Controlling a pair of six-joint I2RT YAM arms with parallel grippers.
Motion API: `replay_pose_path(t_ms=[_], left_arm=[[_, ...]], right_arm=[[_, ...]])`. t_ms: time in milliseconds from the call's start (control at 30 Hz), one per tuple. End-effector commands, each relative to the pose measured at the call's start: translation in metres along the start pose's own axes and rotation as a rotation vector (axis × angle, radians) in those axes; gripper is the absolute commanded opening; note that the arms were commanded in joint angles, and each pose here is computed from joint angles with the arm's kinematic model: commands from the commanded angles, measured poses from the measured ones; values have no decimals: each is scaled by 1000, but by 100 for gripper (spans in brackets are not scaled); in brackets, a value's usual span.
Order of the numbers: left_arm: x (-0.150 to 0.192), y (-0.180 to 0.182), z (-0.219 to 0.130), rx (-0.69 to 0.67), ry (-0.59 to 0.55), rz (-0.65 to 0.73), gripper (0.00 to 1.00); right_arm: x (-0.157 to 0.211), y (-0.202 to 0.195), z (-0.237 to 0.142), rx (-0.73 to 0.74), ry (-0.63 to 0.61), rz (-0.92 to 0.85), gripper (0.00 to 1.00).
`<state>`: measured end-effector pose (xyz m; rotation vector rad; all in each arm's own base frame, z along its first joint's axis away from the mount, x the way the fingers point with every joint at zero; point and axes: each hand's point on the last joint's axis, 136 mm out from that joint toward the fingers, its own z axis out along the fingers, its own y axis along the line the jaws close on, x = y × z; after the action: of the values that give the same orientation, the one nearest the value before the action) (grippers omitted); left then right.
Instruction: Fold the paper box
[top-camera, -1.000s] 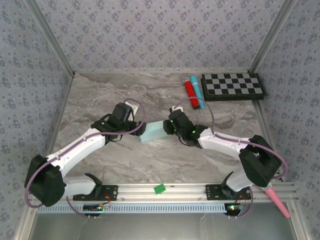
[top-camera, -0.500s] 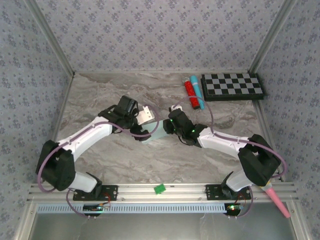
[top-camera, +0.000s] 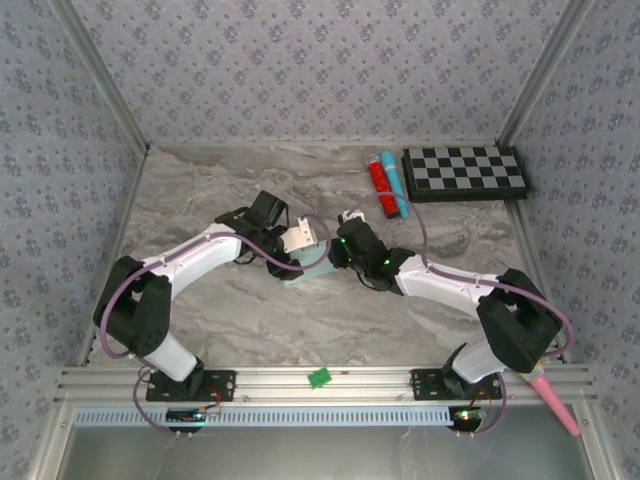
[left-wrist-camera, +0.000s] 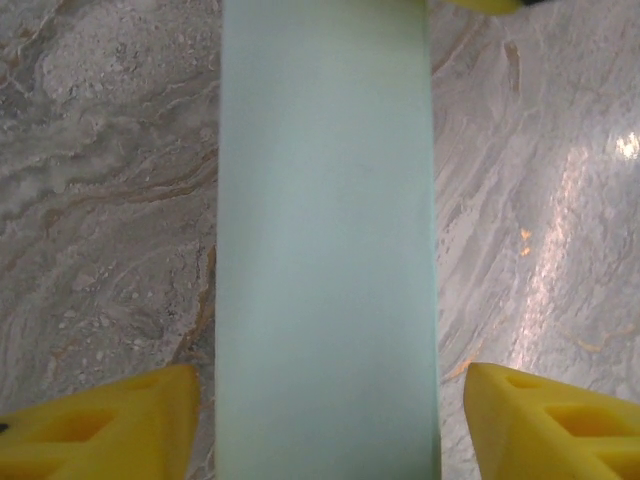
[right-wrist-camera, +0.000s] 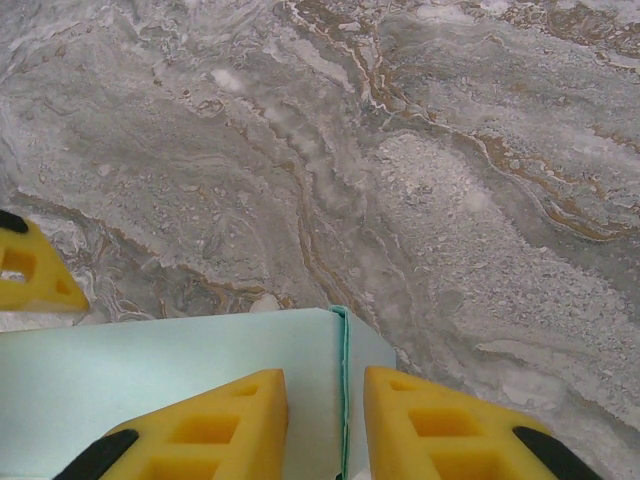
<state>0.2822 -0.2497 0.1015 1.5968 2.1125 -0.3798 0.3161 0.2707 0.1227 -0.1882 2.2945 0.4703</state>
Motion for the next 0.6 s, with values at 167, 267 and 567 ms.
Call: replay_pose_path(t_ms=[167,267,567], left_arm=[[-8,9,-2,-55,25,46,45],[-11,17,-7,-119,21,65,44],[-26,42,-36,-343,2,128,39]], right_arm=[[40,-33,-7,113,144,-36,28],[33,-33,-17,114,122,-26,28],[1,-51,-60,144,-4,17,30]])
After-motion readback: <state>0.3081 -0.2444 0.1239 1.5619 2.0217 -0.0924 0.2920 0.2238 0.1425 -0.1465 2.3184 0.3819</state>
